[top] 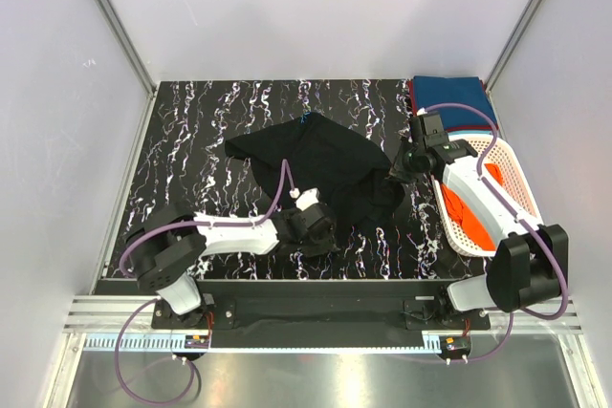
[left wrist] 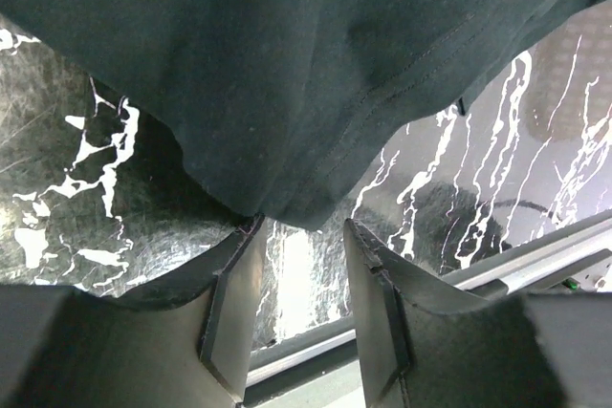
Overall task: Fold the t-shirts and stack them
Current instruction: Flatten the tshirt out
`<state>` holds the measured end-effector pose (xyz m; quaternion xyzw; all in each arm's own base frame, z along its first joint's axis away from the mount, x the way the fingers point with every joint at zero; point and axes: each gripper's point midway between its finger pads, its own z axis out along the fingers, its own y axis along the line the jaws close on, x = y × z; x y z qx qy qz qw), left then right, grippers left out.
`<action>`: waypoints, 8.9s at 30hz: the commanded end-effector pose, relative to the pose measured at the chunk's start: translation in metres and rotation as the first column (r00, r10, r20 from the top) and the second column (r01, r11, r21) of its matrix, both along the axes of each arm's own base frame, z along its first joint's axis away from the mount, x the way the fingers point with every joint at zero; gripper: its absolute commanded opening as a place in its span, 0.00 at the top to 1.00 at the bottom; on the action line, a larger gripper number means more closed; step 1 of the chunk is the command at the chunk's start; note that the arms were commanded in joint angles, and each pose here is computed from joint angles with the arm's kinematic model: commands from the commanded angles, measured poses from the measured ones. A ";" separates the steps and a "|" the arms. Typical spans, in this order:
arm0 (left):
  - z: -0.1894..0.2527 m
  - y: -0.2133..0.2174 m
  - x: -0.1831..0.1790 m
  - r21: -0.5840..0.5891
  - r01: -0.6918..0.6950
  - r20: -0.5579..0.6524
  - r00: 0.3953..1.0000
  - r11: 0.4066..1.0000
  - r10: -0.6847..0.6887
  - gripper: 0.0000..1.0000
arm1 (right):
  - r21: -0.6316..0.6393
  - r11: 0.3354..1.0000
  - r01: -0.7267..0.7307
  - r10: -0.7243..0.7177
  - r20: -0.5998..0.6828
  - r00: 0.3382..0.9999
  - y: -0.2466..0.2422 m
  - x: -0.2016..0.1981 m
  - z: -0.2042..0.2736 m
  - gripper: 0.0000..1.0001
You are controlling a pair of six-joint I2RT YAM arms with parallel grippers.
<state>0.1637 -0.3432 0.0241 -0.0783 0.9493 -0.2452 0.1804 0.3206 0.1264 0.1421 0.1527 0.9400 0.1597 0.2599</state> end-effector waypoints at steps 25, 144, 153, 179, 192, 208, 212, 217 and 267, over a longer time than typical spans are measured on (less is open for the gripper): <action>0.234 0.238 0.066 0.148 -0.462 0.679 0.690 0.874 0.250 1.00 | -0.095 0.995 0.035 -0.039 -0.040 0.998 -0.026 -0.032 0.007 0.72; 0.188 0.311 0.130 0.023 -0.531 0.498 0.741 0.847 0.451 1.00 | -0.214 0.882 0.420 -0.464 -0.232 0.855 -0.022 -0.019 -0.072 0.72; 0.223 0.336 0.131 0.099 -0.579 0.578 0.695 0.809 0.427 1.00 | -0.333 0.830 0.448 -0.522 -0.176 0.835 -0.051 -0.023 -0.089 0.76; 0.207 0.326 0.133 0.069 -0.544 0.556 0.717 0.836 0.421 1.00 | -0.301 0.790 0.534 -0.589 -0.131 0.798 -0.058 -0.015 -0.107 0.66; 0.198 0.317 0.138 0.054 -0.515 0.530 0.741 0.855 0.413 1.00 | -0.335 0.767 0.547 -0.610 -0.119 0.783 -0.062 -0.003 -0.115 0.64; 0.194 0.314 0.138 0.045 -0.506 0.525 0.745 0.861 0.411 1.00 | -0.396 0.779 0.487 -0.577 -0.149 0.803 -0.063 -0.002 -0.149 0.85; 0.197 0.318 0.139 0.057 -0.519 0.537 0.736 0.853 0.412 1.00 | -0.377 0.788 0.487 -0.566 -0.133 0.814 -0.063 0.001 -0.140 1.00; 0.202 0.329 0.138 0.081 -0.556 0.558 0.713 0.827 0.425 1.00 | -0.321 0.809 0.492 -0.546 -0.101 0.832 -0.058 0.007 -0.115 1.00; 0.253 0.321 0.141 -0.022 -0.542 0.614 0.656 0.840 0.439 1.00 | -0.193 0.870 0.454 -0.435 0.132 0.891 -0.065 0.028 0.006 1.00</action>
